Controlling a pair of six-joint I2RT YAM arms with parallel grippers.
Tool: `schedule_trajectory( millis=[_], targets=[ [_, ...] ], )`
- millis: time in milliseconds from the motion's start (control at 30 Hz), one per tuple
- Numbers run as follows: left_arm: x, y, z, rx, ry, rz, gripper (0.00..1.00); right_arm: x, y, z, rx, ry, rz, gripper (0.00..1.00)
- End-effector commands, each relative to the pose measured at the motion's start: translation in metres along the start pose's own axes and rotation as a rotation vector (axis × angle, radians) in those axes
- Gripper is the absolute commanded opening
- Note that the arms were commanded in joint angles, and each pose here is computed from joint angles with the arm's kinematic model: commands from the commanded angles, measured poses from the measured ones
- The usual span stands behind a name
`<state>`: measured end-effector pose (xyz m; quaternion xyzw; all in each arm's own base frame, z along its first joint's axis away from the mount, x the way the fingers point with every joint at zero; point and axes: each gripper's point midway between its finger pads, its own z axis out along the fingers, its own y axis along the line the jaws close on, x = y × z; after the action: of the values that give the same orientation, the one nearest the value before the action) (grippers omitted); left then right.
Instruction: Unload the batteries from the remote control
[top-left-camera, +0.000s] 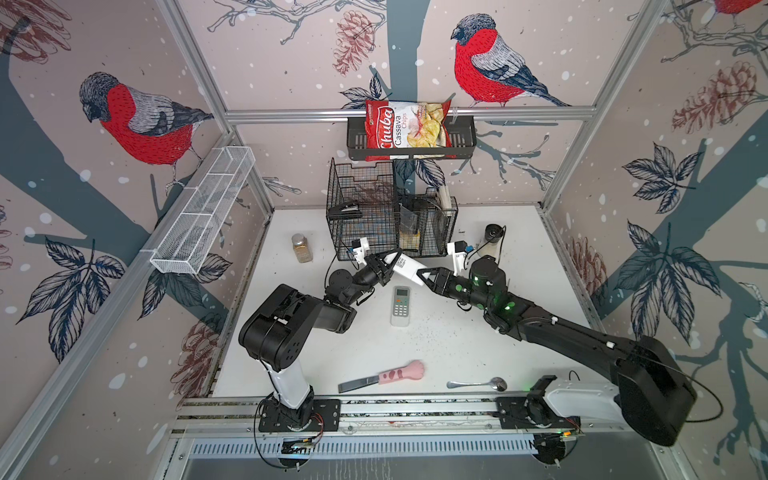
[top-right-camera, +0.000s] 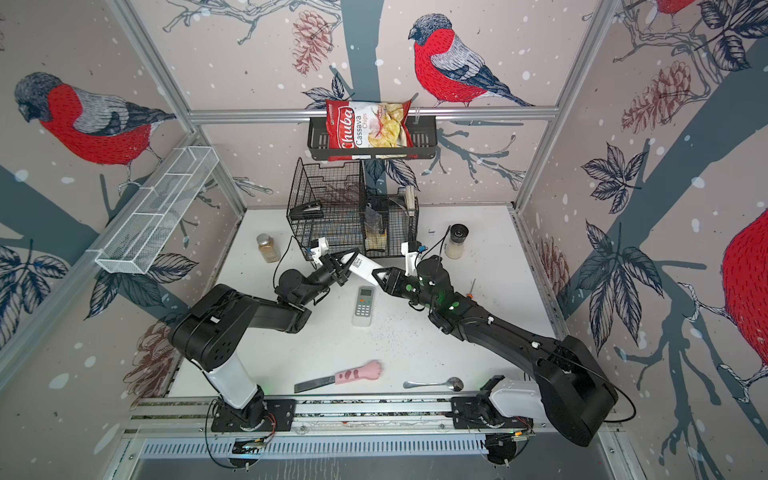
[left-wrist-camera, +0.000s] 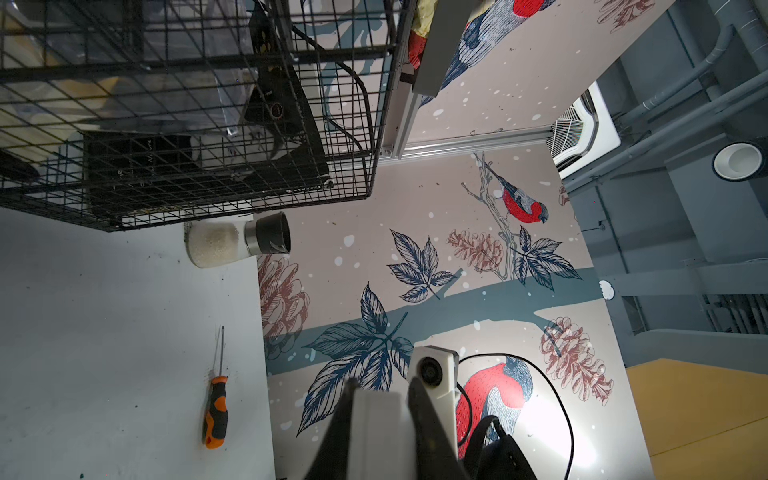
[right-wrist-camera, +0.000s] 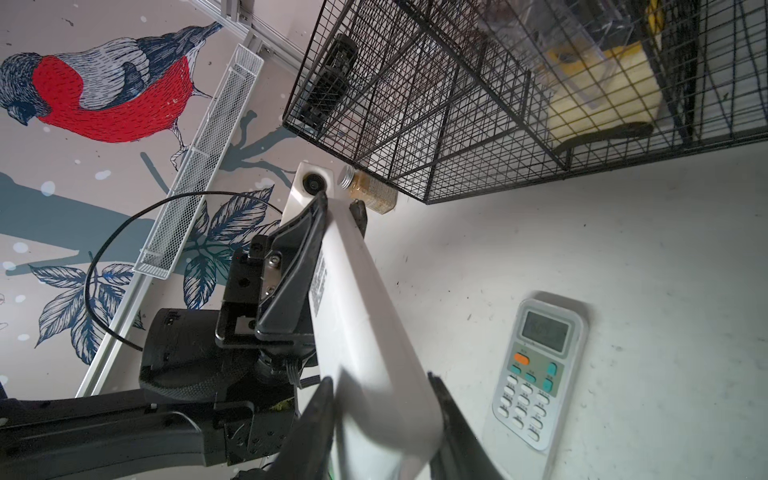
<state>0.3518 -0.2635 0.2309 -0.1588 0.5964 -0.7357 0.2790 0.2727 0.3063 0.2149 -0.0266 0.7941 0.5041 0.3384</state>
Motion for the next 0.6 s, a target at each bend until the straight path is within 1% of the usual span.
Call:
schedule_trajectory(
  millis=[0, 167, 333, 567],
  targets=[
    [0.0, -0.032, -0.002, 0.122, -0.002, 0.048, 0.0, 0.007, -0.012, -0.001, 0.045, 0.02, 0.014, 0.34],
    [0.001, -0.033, -0.003, 0.125, 0.0, 0.046, 0.0, 0.007, -0.013, -0.001, 0.042, 0.022, 0.017, 0.34],
    [0.001, -0.035, -0.004, 0.137, -0.001, 0.058, 0.0, 0.004, -0.002, -0.001, -0.012, 0.024, 0.047, 0.41],
    [0.002, -0.039, -0.006, 0.165, -0.005, 0.072, 0.0, 0.004, 0.01, 0.006, -0.092, 0.036, 0.106, 0.43]
  ],
)
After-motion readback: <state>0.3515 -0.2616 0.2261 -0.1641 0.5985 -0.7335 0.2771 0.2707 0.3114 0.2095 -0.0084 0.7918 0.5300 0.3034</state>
